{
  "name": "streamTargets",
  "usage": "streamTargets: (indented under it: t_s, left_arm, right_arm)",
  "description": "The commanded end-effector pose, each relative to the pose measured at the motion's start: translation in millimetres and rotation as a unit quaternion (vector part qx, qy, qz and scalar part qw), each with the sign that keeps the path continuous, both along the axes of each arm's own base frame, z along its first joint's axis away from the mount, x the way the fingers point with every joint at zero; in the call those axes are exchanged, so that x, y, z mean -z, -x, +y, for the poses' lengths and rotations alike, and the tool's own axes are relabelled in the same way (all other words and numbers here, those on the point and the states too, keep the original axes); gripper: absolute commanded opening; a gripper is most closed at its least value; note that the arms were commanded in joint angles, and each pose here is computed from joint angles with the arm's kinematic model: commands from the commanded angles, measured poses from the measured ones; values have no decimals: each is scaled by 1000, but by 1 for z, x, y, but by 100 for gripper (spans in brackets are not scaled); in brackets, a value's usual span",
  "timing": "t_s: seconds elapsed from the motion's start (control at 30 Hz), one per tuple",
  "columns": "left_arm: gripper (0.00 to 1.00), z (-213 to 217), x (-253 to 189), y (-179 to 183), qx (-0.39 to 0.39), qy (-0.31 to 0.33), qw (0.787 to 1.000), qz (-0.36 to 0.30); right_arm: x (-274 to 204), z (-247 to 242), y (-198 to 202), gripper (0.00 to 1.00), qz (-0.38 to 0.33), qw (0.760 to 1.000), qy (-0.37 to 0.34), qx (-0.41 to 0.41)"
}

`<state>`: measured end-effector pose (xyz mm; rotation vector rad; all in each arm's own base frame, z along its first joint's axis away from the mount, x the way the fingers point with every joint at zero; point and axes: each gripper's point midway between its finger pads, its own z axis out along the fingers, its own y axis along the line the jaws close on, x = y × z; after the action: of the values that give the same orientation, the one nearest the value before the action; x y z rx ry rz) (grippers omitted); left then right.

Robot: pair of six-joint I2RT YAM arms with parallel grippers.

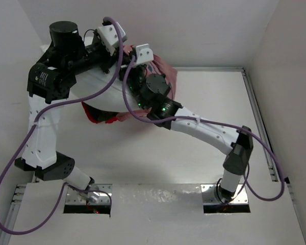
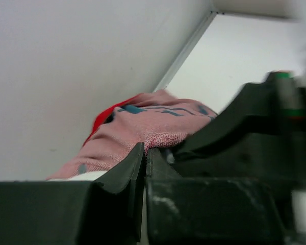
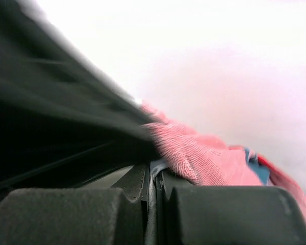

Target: Put the pillow into the pillowcase

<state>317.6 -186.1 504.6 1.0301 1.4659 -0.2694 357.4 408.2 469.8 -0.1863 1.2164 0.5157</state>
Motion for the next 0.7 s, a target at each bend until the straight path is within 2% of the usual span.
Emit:
streamTargets:
  t_s: [0.0,0.17,0.23,0.27,0.37,0.47,0.57,0.67]
  left_arm:
    - [0,-5,-27,39,32,45,998,0]
    - [0,24,-82,44,-40,85,992,-82]
    - [0,29,-101,49,-49,107,987,-105]
    - [0,30,-104,50,-51,110,987,-110]
    - [0,36,-98,41,-75,99,986,-108]
    - [0,50,-95,30,-120,86,982,-115]
    - [0,57,-111,35,-132,98,977,-139]
    - [0,61,-125,36,-143,119,971,-152]
  right_arm:
    - [-8,-83,-76,0,-3,978,-4,207]
    - [23,-137,-118,0,59,972,-29,227]
    - [46,-132,-129,0,99,970,14,221]
    - [47,-130,-131,0,98,971,20,219]
    - [73,-132,-129,0,136,965,48,220]
    - [91,-158,-121,0,158,953,39,256]
    - [82,-207,-112,0,162,928,4,335]
    - [63,-237,-106,0,150,913,-48,375]
